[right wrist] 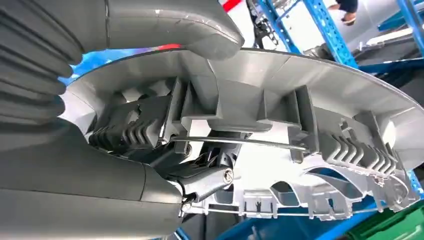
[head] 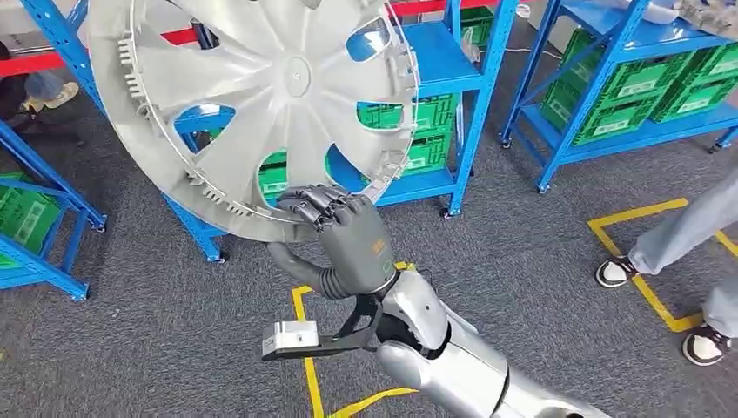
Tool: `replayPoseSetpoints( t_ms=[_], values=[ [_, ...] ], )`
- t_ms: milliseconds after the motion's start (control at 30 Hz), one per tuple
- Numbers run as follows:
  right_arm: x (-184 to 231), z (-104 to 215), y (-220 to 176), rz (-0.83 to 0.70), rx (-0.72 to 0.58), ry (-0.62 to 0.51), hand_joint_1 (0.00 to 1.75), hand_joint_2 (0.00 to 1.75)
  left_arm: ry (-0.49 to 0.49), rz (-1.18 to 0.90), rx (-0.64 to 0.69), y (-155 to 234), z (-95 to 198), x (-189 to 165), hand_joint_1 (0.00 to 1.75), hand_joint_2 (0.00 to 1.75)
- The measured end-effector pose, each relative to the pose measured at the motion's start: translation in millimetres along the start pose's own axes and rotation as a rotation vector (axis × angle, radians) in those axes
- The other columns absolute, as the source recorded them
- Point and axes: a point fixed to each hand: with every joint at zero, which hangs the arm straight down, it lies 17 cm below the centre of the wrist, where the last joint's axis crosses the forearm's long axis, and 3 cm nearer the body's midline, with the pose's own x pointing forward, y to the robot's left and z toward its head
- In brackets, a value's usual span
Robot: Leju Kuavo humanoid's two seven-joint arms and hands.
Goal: Take the parts from the cabinet and place them on the table.
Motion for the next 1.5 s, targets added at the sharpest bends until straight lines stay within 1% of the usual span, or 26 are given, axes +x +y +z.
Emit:
replayPoseSetpoints(
  t_ms=[167, 500, 933, 1233, 1500],
  values=[
    [0.6, 3.1, 2.0, -0.007, 0.004, 0.001, 1.75, 1.75, 0.001, 0.004, 0.015, 3.5, -0.4, 0.8, 0.0, 1.75],
    [-1.4, -2.6, 2.7, -0.01, 0.007, -0.017, 1.75, 1.75, -0.008, 0.017, 0.023, 4.1, -0.4, 5.8, 0.0, 1.75],
    [-2.2, -7.0, 2.7, 0.001, 0.007, -0.024, 1.75, 1.75, 0.003, 0.033, 0.024, 6.2, -0.7, 1.4, 0.0, 1.75],
    [-4.9, -3.9, 6.8, 0.001, 0.016, -0.015, 1.75, 1.75, -0.004, 0.033, 0.033, 13.9, -0.9, 5.8, 0.0, 1.75],
    [-5.4, -2.2, 8.2, 0.003, 0.02, -0.013, 1.75, 1.75, -0.008, 0.033, 0.032, 12.7, -0.7, 8.7, 0.0, 1.75]
  ],
)
